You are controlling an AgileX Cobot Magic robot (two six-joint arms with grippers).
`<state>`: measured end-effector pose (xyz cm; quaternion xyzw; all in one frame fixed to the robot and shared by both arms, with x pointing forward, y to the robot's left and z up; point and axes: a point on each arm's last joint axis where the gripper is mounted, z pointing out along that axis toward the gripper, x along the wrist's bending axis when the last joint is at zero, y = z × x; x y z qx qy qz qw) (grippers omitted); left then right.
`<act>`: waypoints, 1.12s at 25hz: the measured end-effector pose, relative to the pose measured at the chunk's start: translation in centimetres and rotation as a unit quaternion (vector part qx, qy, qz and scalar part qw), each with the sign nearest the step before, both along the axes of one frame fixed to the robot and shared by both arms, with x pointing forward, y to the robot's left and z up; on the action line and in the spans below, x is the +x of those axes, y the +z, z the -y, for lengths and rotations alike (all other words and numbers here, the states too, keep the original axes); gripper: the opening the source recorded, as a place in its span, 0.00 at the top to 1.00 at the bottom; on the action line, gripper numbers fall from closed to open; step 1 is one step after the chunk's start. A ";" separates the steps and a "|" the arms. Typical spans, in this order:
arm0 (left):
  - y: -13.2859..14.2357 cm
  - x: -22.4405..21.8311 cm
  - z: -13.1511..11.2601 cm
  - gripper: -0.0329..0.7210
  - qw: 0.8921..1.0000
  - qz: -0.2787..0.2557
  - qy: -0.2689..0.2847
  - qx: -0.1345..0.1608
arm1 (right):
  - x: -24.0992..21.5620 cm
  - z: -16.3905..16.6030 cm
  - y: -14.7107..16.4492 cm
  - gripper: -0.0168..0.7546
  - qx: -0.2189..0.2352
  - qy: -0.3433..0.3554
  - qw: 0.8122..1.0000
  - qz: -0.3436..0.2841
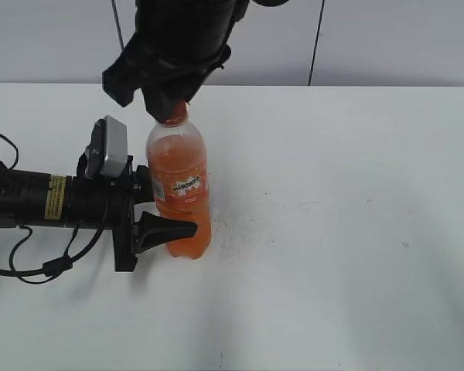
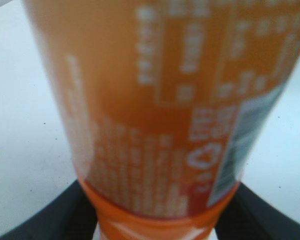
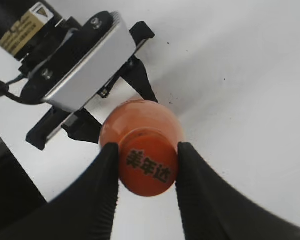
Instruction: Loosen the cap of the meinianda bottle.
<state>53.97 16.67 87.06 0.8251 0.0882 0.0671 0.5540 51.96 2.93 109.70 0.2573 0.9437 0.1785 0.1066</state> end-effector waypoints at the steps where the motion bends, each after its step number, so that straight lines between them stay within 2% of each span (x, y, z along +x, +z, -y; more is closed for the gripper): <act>1: 0.0 0.0 0.0 0.42 1.000 0.001 0.000 0.000 | 0.0 0.0 0.0 0.64 -0.008 0.025 1.000 0.007; 3: 0.0 0.0 0.0 0.42 1.000 0.001 0.000 0.000 | 0.0 0.0 0.0 0.64 -0.025 0.085 0.996 0.024; 5: 0.0 0.0 0.0 0.42 1.000 0.001 -0.001 0.000 | -0.1 0.0 0.0 0.64 -0.050 0.166 0.984 0.049; 7: 0.0 0.0 0.0 0.42 1.000 0.001 -0.001 0.000 | 0.0 0.0 0.0 0.64 -0.078 0.250 0.962 0.076; 11: 0.0 0.0 0.0 0.42 1.000 0.000 0.002 0.000 | 0.1 0.1 0.1 0.65 -0.135 0.408 0.894 0.130; 12: 0.0 0.1 0.0 0.42 1.000 -0.002 0.005 0.000 | 0.1 0.1 0.1 0.71 -0.145 0.432 0.879 0.140; 15: 0.0 0.1 0.0 0.42 1.000 -0.006 0.009 -0.001 | 0.1 0.0 0.2 0.80 -0.155 0.462 0.860 0.153; 20: 0.0 0.1 0.0 0.42 1.000 -0.007 0.010 -0.002 | 0.1 0.1 0.3 0.83 -0.157 0.471 0.854 0.156; 23: 0.0 0.1 0.0 0.42 1.000 -0.007 0.010 -0.002 | 0.1 0.1 0.3 0.81 -0.152 0.455 0.864 0.152; 25: 0.0 0.1 0.0 0.42 1.000 -0.006 0.009 -0.002 | 0.0 0.1 0.5 0.73 -0.143 0.439 0.875 0.147; 28: 0.0 0.1 0.0 0.42 1.000 -0.001 0.004 -0.001 | -0.3 0.3 1.1 0.55 -0.126 0.403 0.896 0.139</act>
